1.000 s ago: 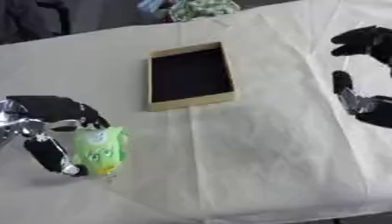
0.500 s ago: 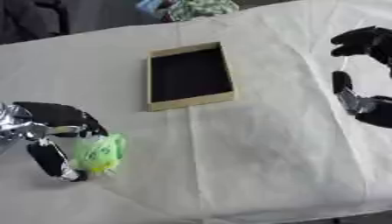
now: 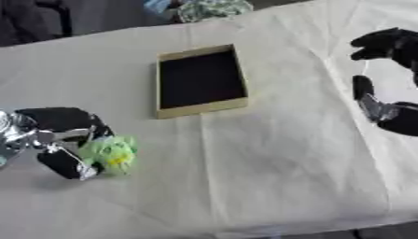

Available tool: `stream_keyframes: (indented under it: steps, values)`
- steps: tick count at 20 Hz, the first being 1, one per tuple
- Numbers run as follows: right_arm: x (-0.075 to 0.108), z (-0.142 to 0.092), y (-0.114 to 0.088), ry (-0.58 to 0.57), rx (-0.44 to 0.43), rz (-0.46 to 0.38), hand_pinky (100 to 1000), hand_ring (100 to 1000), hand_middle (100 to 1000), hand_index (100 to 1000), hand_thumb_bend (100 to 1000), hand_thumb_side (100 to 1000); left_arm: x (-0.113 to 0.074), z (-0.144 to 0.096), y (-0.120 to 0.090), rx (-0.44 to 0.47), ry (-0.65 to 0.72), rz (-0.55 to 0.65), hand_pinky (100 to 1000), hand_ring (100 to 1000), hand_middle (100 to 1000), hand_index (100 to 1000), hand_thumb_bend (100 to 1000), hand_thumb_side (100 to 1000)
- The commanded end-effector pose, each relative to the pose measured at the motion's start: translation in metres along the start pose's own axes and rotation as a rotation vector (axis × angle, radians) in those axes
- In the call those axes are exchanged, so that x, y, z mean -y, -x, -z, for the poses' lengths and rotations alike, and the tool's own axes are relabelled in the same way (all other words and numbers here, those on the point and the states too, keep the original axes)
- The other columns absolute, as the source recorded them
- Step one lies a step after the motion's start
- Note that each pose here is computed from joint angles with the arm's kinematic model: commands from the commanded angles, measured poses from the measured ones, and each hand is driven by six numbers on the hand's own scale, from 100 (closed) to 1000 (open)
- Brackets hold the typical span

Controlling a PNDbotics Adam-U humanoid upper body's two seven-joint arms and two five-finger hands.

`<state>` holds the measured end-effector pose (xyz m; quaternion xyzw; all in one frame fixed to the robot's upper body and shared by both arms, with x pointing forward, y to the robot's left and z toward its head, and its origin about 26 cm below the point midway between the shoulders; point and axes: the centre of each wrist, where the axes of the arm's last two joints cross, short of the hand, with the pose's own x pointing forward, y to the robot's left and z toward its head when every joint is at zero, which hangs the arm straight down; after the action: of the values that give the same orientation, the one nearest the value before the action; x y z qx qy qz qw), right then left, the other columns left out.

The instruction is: Pick up objects on the table and place them in the box.

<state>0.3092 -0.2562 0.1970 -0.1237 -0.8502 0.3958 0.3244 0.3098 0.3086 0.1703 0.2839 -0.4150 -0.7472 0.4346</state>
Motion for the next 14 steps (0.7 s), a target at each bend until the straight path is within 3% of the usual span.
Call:
stream_keyframes:
  steps: [1,6,14]
  values:
    - [0.005,0.002,-0.003,0.002,0.014,-0.013,787,737,768,837,100,242,-0.008,-0.005,0.003,-0.031,-0.081,0.011,638,451,426,685,100,471]
    - [0.005,0.002,-0.003,0.003,0.014,-0.013,787,737,768,838,100,241,-0.014,-0.008,0.0,-0.036,-0.151,-0.012,612,395,354,620,100,479]
    - [0.004,0.002,-0.003,-0.001,0.018,-0.01,787,738,768,838,100,241,-0.061,-0.029,-0.004,-0.084,-0.324,0.018,627,404,361,634,100,493]
